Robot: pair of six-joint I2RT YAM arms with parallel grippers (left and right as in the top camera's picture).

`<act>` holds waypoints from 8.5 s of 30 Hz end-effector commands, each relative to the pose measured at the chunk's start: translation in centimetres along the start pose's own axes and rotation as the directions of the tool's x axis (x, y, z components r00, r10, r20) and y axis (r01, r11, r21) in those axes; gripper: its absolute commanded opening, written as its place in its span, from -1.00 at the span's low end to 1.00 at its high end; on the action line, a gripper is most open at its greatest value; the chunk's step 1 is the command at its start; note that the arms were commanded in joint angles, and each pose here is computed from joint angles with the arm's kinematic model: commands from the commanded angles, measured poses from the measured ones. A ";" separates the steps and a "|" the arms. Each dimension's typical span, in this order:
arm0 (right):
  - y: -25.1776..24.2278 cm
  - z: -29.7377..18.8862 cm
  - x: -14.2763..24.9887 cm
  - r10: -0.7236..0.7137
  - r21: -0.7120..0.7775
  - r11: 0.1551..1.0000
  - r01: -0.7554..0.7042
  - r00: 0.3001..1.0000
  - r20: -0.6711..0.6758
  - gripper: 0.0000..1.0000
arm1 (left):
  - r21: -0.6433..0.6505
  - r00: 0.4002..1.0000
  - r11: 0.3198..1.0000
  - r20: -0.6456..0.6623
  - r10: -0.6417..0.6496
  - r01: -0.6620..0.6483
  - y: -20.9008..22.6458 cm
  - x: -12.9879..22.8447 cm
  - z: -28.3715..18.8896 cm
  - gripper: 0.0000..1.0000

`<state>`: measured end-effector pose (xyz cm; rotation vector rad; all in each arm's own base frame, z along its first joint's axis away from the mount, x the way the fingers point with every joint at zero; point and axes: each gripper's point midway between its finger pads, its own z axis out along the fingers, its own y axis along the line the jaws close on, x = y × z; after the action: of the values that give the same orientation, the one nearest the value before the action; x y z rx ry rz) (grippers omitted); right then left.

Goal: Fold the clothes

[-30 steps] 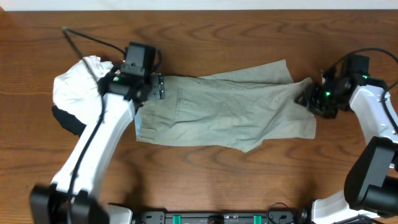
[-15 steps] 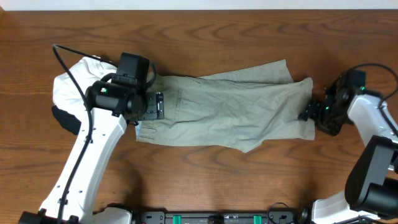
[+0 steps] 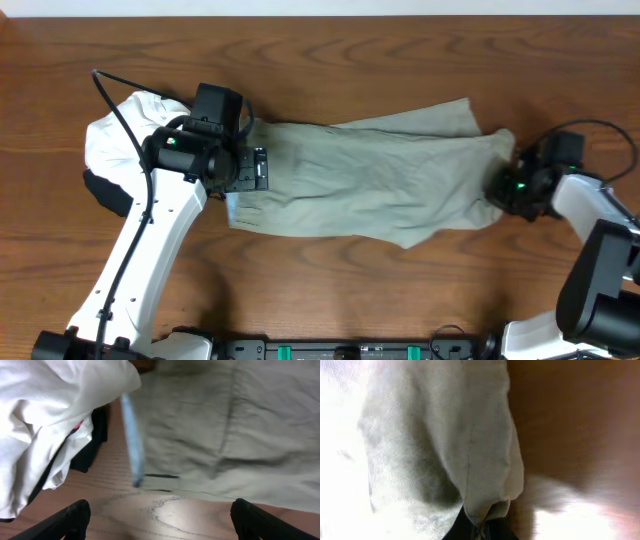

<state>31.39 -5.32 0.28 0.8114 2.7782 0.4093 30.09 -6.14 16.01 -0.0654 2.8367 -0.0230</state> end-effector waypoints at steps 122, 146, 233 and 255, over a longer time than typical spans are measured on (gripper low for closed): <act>2.7 -0.4 -16.2 0.046 -0.407 0.907 0.108 0.935 0.351 0.22 | 0.407 0.941 0.855 0.238 0.241 -0.322 -9.6 -4.6 -1.3 -0.88; 2.4 -2.0 -16.2 0.063 -0.502 0.856 0.128 0.936 0.346 0.04 | 0.406 0.941 0.855 0.238 0.241 -0.322 -9.6 -4.6 -1.3 -0.88; 5.9 -2.3 -17.8 -0.083 -0.352 0.894 0.277 0.875 0.476 -0.97 | 0.405 0.935 0.852 0.265 0.237 -0.331 -9.5 -4.6 -2.5 -0.88; 6.3 -15.5 -16.2 -0.058 -0.268 0.927 0.262 0.808 0.586 -0.97 | 0.142 0.977 0.980 0.138 -0.160 0.140 -1.1 1.3 -7.2 -0.88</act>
<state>43.39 -11.25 17.31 0.4862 2.1409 0.5663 26.47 -10.33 22.37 -0.0162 2.6846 -0.4239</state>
